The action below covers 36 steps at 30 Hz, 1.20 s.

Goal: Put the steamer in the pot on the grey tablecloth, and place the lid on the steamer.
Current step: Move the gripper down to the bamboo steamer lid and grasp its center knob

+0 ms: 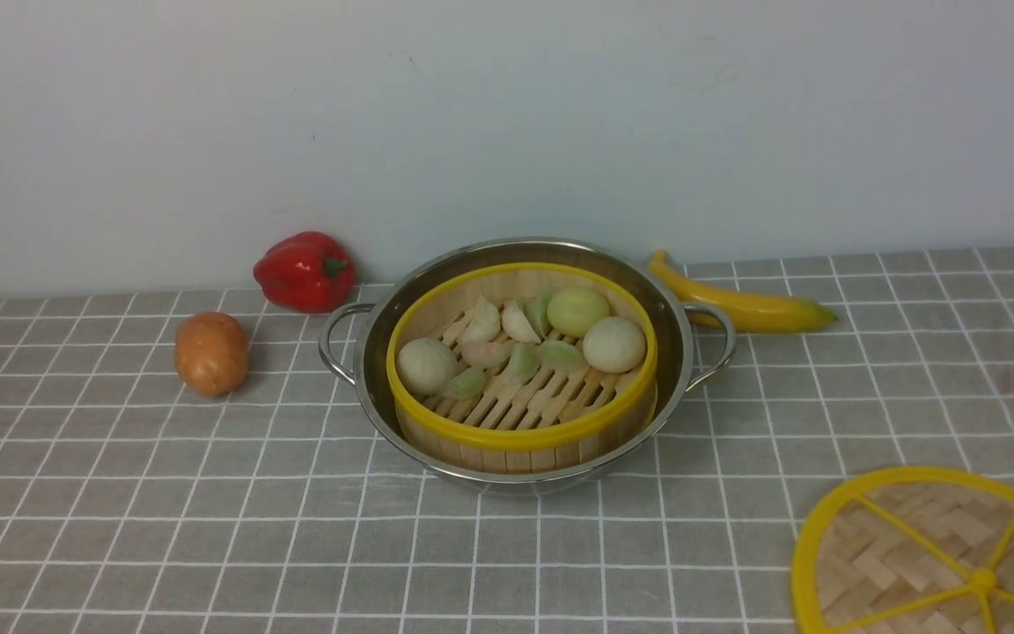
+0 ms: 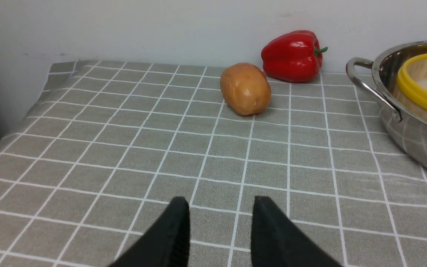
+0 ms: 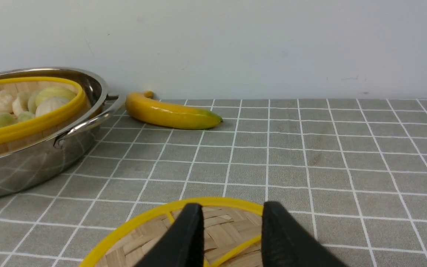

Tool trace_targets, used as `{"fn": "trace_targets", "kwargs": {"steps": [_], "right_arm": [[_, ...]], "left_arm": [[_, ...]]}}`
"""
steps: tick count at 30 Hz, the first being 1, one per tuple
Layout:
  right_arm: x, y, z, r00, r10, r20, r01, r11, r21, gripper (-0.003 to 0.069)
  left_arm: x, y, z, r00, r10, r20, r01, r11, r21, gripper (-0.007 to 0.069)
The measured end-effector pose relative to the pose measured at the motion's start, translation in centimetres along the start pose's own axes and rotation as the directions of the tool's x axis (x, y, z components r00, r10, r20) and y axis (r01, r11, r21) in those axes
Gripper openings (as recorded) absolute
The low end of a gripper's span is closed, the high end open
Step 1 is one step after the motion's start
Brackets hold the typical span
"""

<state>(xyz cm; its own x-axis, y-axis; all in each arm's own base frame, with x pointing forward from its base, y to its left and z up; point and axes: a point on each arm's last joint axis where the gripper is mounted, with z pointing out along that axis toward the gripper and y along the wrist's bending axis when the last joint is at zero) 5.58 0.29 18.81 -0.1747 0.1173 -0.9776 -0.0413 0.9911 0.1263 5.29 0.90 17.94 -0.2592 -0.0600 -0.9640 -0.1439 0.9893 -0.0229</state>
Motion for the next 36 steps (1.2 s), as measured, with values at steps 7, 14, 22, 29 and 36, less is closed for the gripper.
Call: {"fn": "trace_targets", "kwargs": {"steps": [7,14,22,29,36], "right_arm": [[0.0,0.0,0.0,1.000,0.000,0.000,0.000,1.000,0.000,0.0243],[0.0,0.0,0.0,1.000,0.000,0.000,0.000,1.000,0.000,0.0243],[-1.3,0.3,-0.2,0.986,0.137,0.092,-0.134,0.990,-0.039,0.0243],[-8.3,1.3,-3.3,0.913,0.310,0.266,-0.276,0.948,-0.159,0.0243],[-10.5,1.6,-4.5,0.837,0.427,0.342,-0.356,0.900,-0.251,0.0243]], "left_arm": [[0.0,0.0,0.0,1.000,0.000,0.000,0.000,1.000,0.000,0.0243],[0.0,0.0,0.0,1.000,-0.001,0.000,0.001,1.000,0.000,0.0243],[0.0,0.0,0.0,1.000,-0.001,0.000,0.001,1.000,0.000,0.0243],[0.0,0.0,0.0,1.000,-0.001,0.000,0.001,1.000,0.000,0.0243],[0.0,0.0,0.0,1.000,0.000,0.000,0.000,1.000,0.000,0.0243]]}}
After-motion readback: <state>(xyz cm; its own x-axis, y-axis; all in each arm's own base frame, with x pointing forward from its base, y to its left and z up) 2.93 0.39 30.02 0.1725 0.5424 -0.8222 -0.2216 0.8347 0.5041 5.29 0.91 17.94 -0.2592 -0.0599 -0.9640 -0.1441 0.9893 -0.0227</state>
